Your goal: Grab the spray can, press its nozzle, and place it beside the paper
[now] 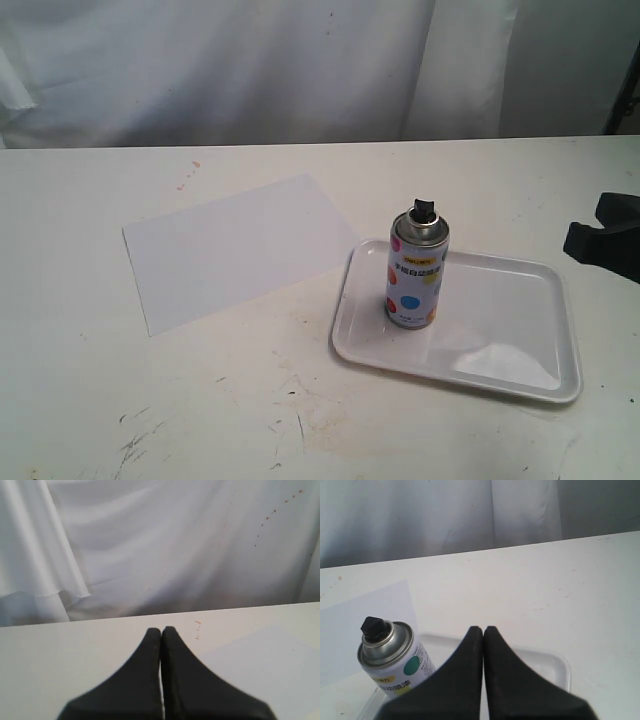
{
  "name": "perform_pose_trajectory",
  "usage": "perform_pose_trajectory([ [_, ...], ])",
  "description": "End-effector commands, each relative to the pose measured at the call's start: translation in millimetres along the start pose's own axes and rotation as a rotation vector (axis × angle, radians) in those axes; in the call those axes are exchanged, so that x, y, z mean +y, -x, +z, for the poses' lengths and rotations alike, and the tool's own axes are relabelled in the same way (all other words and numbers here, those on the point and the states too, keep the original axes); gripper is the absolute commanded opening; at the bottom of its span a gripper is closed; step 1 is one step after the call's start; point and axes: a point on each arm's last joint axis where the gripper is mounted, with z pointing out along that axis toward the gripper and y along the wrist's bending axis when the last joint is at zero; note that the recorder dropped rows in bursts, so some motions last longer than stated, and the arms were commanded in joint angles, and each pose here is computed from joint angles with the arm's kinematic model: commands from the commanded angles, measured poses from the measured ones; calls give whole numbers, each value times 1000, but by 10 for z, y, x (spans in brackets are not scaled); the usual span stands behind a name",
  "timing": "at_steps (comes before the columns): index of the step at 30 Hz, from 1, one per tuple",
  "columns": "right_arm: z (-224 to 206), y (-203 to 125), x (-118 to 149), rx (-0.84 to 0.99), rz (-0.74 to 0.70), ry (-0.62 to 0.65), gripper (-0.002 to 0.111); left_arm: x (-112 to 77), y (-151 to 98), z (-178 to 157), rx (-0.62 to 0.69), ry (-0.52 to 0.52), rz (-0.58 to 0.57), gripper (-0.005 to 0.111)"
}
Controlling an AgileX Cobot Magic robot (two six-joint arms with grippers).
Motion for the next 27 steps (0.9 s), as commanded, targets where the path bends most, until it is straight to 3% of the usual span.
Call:
perform_pose_trajectory([
  [1, -9, -18, -1, 3, -8, 3, 0, 43, -151, -117, 13, 32, -49, 0],
  [5, -9, -18, -1, 3, -8, 3, 0, 2, -376, -149, -40, 20, -84, 0],
  [19, -9, -18, -1, 3, -8, 3, 0, -66, -1175, -224, 16, 37, -33, 0],
  [27, -9, -18, -1, 3, -8, 3, 0, -91, -1380, -211, 27, 31, -50, 0],
])
